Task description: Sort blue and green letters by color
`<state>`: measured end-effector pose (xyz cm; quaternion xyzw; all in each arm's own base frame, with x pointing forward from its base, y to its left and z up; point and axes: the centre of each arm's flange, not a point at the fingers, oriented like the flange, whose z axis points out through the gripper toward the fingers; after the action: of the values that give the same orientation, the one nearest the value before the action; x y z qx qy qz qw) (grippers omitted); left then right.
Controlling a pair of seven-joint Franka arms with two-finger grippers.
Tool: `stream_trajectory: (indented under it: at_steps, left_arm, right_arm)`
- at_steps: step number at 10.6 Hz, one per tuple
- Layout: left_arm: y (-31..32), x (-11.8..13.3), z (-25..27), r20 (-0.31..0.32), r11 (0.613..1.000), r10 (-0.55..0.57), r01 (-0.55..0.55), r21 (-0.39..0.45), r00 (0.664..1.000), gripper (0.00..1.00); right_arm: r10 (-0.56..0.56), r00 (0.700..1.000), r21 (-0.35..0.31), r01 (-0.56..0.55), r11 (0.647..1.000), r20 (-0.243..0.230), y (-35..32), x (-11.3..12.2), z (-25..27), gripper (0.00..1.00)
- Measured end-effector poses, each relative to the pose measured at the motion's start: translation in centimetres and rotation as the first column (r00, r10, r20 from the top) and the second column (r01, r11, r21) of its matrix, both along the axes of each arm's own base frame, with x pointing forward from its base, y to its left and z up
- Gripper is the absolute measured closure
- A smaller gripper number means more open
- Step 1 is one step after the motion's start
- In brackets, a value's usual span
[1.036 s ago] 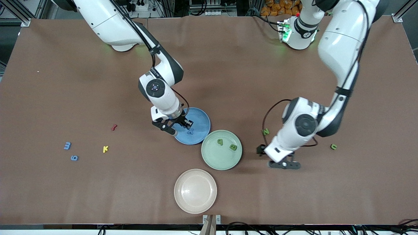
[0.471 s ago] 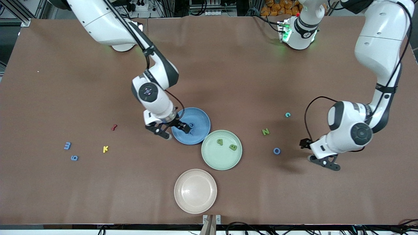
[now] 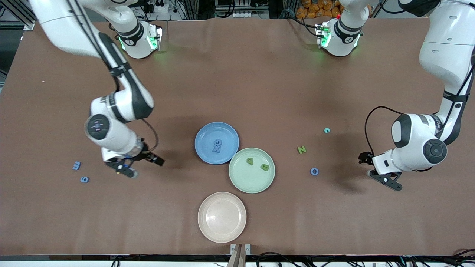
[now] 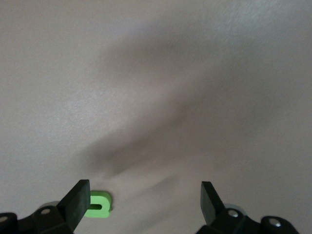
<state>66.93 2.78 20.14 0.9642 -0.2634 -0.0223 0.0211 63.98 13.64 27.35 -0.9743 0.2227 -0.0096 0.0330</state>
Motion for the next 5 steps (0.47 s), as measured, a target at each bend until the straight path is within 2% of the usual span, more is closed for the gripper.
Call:
stream_trajectory:
  at_steps: [3, 5]
  left_arm:
    - [2.4, -0.6, -0.8, 0.014, 1.0, -0.011, 0.011, -0.005, 1.0, 0.03]
    - [3.3, -0.8, -1.1, 0.022, 1.0, 0.004, -0.003, -0.006, 1.0, 0.06]
  right_arm:
    - [0.041, 0.999, -0.011, -0.041, 0.999, 0.002, -11.8, 1.3, -0.1, 0.0]
    - [0.127, 0.992, -0.018, -0.127, 0.992, -0.011, -20.0, 0.7, -0.5, 0.0]
